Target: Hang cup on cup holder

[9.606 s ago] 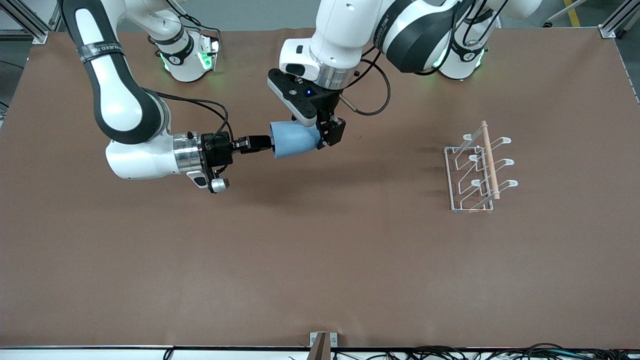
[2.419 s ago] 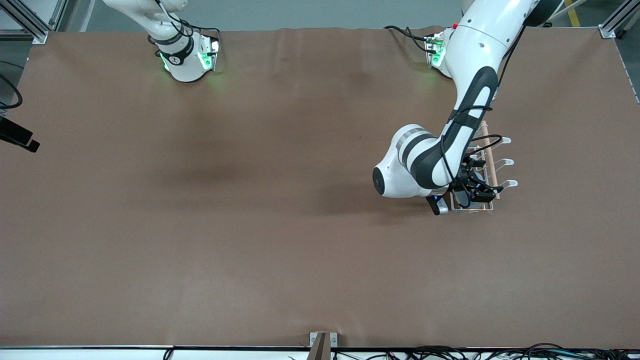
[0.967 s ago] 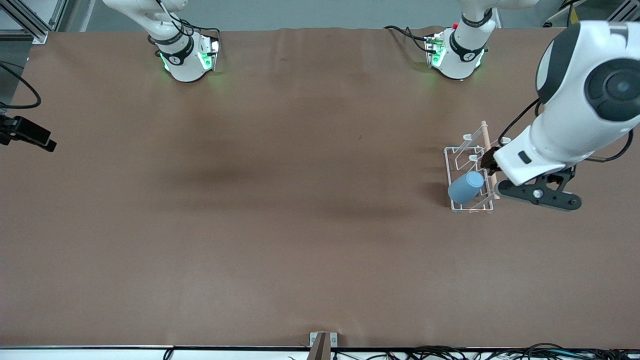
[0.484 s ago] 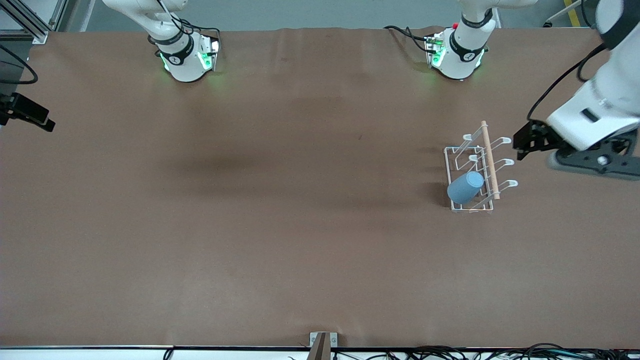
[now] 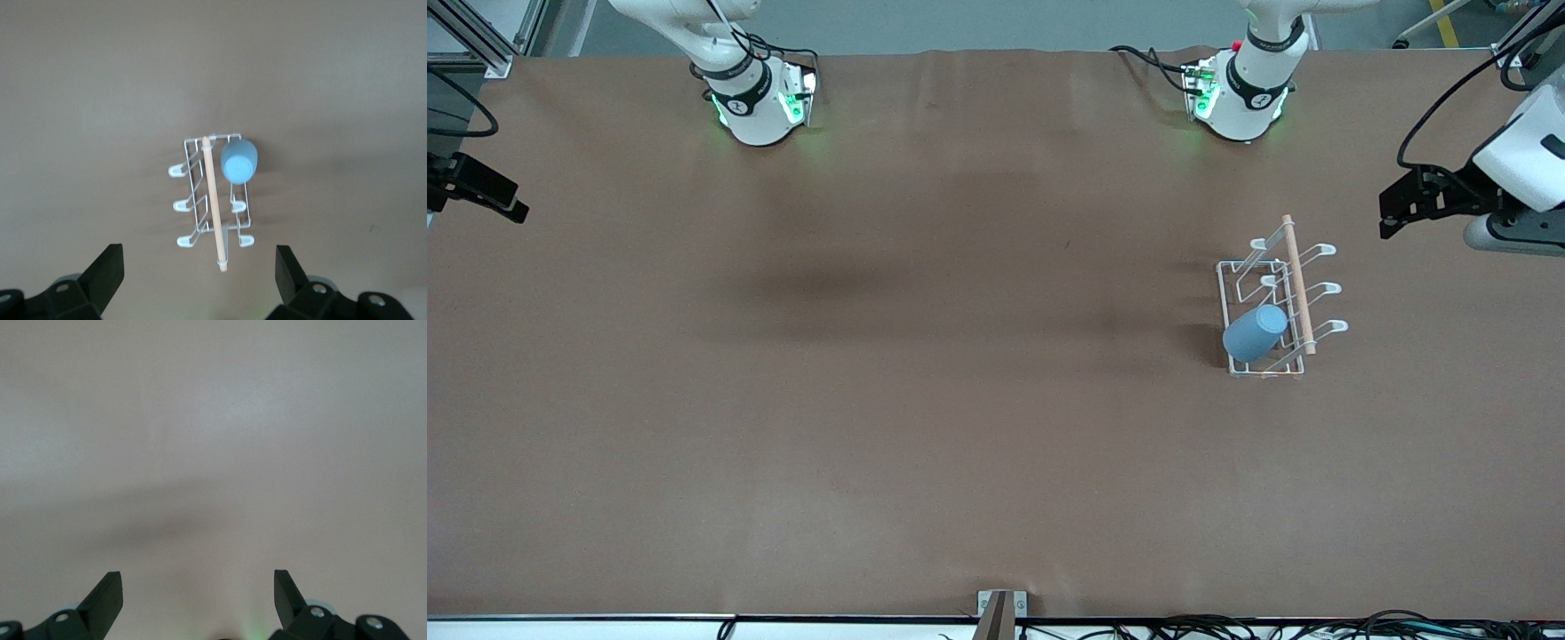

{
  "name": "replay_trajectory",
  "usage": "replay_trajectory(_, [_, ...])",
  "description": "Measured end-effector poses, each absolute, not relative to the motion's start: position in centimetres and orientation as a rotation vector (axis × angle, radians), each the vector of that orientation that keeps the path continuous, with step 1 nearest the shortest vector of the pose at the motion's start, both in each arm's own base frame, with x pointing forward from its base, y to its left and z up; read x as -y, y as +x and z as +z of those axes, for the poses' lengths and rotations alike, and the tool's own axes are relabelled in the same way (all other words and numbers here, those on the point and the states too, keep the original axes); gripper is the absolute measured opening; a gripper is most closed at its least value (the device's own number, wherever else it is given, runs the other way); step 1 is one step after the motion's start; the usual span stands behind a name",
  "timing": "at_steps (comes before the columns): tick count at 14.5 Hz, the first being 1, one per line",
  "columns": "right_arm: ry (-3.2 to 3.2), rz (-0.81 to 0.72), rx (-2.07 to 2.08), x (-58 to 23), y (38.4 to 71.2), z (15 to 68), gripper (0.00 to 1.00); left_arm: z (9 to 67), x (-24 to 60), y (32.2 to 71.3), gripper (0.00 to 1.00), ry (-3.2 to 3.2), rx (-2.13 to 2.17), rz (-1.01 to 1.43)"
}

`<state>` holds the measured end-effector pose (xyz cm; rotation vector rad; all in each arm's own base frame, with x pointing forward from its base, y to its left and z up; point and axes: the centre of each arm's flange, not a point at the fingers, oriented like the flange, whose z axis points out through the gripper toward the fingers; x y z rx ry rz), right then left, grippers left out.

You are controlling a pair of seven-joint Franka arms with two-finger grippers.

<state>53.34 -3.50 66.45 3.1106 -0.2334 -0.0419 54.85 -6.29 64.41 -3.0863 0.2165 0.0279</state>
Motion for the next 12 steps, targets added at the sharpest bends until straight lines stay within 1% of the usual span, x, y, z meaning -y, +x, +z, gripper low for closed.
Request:
replay_trajectory(6, [3.111, -0.04, 0.234, 3.5, 53.4, 66.3, 1.0, 63.8, 5.6, 50.7, 1.0, -3.079, -0.12, 0.023])
replay_trajectory(12, [3.111, -0.037, 0.234, 3.5, 53.4, 66.3, 1.0, 64.1, 6.1, 50.4, 1.0, -3.096, -0.133, 0.012])
